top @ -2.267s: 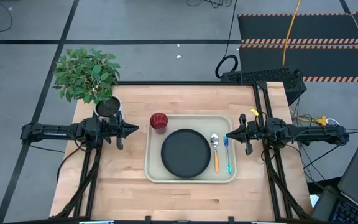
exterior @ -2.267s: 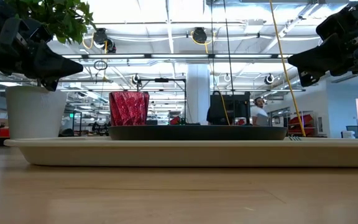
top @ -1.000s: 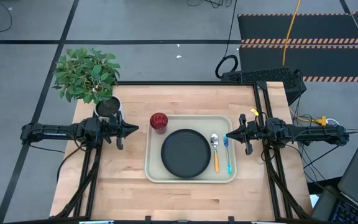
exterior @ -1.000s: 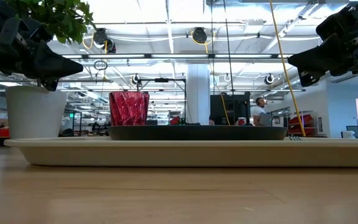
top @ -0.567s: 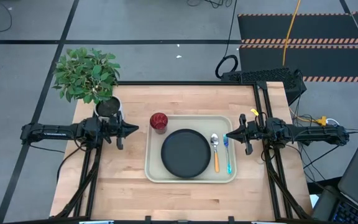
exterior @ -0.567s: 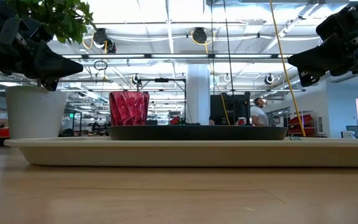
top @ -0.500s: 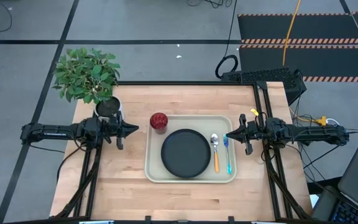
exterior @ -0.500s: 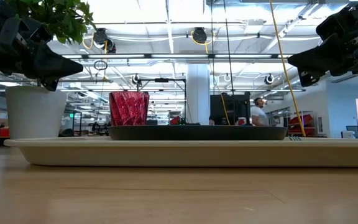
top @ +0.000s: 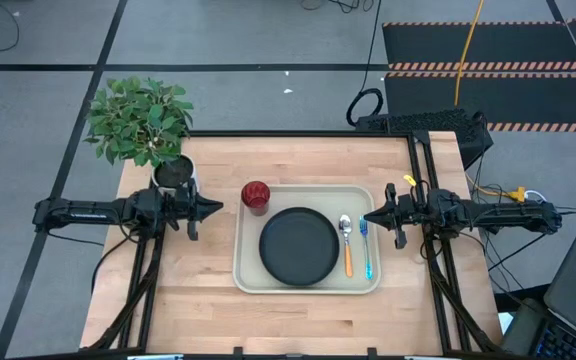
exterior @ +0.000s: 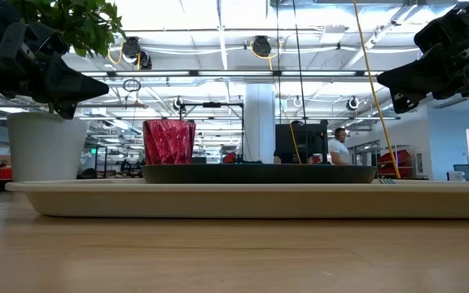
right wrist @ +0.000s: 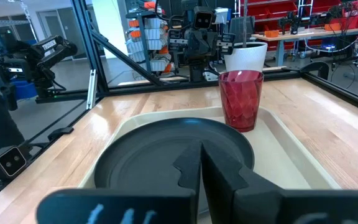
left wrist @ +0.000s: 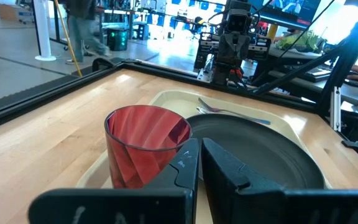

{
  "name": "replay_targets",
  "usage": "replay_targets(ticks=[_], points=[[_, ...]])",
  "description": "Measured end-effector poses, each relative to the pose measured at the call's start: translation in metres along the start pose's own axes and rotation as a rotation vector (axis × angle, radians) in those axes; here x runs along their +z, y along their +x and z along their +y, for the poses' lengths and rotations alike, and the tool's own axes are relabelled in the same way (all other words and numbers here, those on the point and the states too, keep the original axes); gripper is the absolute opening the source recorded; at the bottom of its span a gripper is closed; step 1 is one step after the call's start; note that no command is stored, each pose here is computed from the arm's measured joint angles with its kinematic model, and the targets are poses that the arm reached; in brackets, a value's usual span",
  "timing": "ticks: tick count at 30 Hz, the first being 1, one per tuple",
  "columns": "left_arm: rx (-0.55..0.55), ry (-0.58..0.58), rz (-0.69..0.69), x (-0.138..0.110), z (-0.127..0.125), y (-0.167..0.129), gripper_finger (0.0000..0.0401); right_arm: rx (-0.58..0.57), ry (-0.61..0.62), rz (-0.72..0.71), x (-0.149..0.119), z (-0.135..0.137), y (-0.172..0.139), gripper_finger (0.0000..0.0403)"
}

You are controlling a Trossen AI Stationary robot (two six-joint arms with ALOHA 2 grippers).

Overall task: Pick and place plate/cup/fork/spoon on tray
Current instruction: Return to Home Position

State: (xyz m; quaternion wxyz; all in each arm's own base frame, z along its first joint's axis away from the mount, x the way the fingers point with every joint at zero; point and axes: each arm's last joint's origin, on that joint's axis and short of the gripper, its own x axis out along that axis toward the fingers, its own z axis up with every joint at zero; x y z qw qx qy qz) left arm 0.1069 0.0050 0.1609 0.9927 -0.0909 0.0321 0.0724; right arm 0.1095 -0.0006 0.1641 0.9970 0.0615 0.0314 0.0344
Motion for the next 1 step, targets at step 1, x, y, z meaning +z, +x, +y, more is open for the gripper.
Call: replay_targets(ticks=[1], points=[[0.0, 0.0, 0.0, 0.0, 0.0, 0.0, 0.0024, 0.0, 0.0, 0.001, -0.0001, 0.0, 0.0, 0.0009]])
